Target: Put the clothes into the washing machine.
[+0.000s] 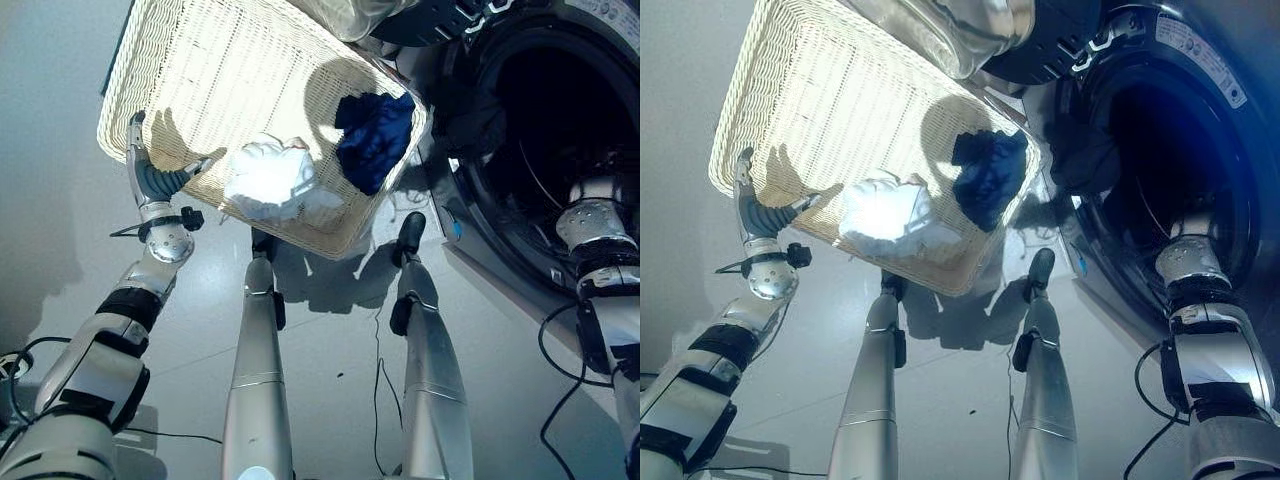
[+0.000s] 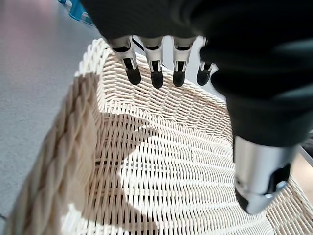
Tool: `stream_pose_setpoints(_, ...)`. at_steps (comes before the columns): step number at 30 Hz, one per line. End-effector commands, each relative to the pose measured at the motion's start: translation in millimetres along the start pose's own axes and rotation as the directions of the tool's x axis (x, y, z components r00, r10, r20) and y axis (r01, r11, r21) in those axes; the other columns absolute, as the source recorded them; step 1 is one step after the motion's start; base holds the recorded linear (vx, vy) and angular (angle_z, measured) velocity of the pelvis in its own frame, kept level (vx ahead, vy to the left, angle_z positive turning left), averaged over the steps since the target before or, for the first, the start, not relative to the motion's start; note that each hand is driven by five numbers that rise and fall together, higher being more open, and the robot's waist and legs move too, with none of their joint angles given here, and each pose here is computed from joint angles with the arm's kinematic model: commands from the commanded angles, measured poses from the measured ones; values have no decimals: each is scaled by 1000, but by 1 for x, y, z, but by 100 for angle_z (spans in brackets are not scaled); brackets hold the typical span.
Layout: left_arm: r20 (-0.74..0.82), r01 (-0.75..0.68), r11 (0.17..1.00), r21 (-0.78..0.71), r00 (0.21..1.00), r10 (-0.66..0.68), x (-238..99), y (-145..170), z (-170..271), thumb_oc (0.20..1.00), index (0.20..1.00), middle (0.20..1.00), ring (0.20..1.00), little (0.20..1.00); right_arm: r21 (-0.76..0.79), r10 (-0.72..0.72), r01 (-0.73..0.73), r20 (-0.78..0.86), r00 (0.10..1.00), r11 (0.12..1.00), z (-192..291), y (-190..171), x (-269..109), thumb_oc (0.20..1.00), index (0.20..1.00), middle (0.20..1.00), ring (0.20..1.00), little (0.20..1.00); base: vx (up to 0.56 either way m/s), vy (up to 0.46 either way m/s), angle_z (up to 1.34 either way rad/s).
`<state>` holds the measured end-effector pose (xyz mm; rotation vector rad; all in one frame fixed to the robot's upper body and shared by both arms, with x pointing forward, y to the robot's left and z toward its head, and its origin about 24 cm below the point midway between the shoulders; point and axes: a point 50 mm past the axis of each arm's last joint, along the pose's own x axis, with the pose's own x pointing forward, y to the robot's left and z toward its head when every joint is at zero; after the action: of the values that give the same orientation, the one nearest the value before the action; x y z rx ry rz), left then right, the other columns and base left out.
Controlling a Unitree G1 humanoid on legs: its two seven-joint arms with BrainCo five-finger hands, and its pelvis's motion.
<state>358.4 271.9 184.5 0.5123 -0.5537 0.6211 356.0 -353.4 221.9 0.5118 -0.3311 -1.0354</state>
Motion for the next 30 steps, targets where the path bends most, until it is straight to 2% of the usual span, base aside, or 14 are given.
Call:
stream_pose_setpoints(1, 23, -35, 999, -41, 999, 36, 11, 3, 10, 1000, 1000, 1000, 1000, 1000, -413, -46, 185, 325, 945, 892, 104, -28, 36, 1000, 1000, 1000, 1000, 1000, -19, -23, 6)
stream_pose_setpoints(3, 31, -31, 998, -46, 999, 33, 14, 2, 15, 1000, 1000, 1000, 1000, 1000, -542, -6, 194, 328, 945, 818, 102, -18, 33, 1000, 1000, 1000, 1000, 1000, -15, -12, 4)
stream_pose_setpoints(6, 47, -17, 999, -48, 999, 20, 17, 0, 20, 1000, 1000, 1000, 1000, 1000, -609, 38, 198, 352, 935, 768, 102, -6, 29, 1000, 1000, 1000, 1000, 1000, 0, 0, 0)
stream_pose_setpoints(10, 139, 80, 996, 35, 987, -84, 17, -14, 31, 1000, 1000, 1000, 1000, 1000, -655, 134, 187, 408, 903, 732, 93, 22, 12, 1000, 1000, 1000, 1000, 1000, 0, 0, 0)
stream_pose_setpoints(12, 204, 148, 980, 135, 963, -174, 13, -25, 36, 1000, 1000, 1000, 1000, 1000, -678, 187, 184, 436, 880, 712, 84, 32, 4, 1000, 1000, 1000, 1000, 1000, -11, 42, -1)
stream_pose_setpoints(16, 258, 273, 912, 307, 898, -355, 5, -47, 41, 1000, 1000, 1000, 1000, 1000, -688, 262, 184, 490, 832, 702, 73, 43, -9, 1000, 1000, 1000, 1000, 1000, -8, 53, 0)
stream_pose_setpoints(18, 248, 315, 883, 348, 877, -411, 3, -52, 40, 1000, 1000, 1000, 1000, 1000, -687, 277, 183, 502, 819, 703, 69, 44, -12, 1000, 1000, 1000, 1000, 1000, -6, 48, 1)
stream_pose_setpoints(25, 215, 403, 814, 418, 827, -520, -2, -72, 43, 1000, 1000, 1000, 1000, 1000, -677, 345, 160, 547, 762, 719, 42, 50, -32, 1000, 1000, 1000, 1000, 1000, -10, 56, 2)
stream_pose_setpoints(30, 138, 503, 722, 476, 768, -626, -9, -82, 37, 1000, 1000, 1000, 1000, 1000, -704, 403, 142, 546, 734, 696, 30, 55, -46, 1000, 1000, 1000, 1000, 1000, -4, 17, -3)
